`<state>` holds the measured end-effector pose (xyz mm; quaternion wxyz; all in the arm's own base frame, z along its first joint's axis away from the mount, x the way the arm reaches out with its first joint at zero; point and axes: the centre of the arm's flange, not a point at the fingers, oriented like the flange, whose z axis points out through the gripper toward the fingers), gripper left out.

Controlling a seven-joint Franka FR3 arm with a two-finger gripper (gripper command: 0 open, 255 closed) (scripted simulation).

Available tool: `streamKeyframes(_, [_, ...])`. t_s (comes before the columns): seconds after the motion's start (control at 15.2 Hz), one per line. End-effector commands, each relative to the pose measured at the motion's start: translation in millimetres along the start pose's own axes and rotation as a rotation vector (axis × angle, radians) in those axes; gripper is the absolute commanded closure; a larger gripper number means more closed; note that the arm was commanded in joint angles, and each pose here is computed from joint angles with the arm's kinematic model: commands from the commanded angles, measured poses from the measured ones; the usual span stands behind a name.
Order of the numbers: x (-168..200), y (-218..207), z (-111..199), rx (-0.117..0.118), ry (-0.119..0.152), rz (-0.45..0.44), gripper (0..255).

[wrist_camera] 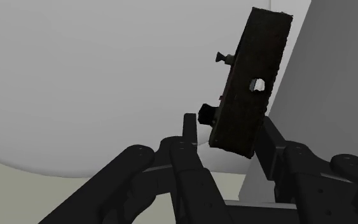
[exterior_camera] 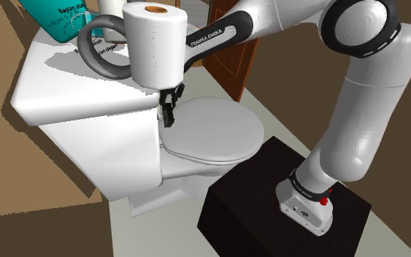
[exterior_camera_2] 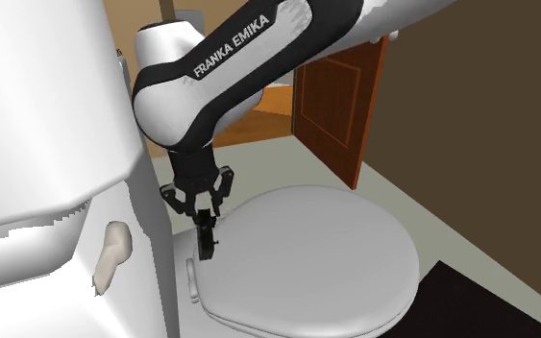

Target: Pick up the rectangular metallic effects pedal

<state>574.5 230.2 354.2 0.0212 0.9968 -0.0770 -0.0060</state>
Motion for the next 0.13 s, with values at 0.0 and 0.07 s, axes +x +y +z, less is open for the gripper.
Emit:
streamKeyframes(0.0, [0.1,1.1,-5.9,0.000,0.000,0.000,255])
streamKeyframes(0.07, [0.1,1.1,-5.9,0.000,0.000,0.000,255])
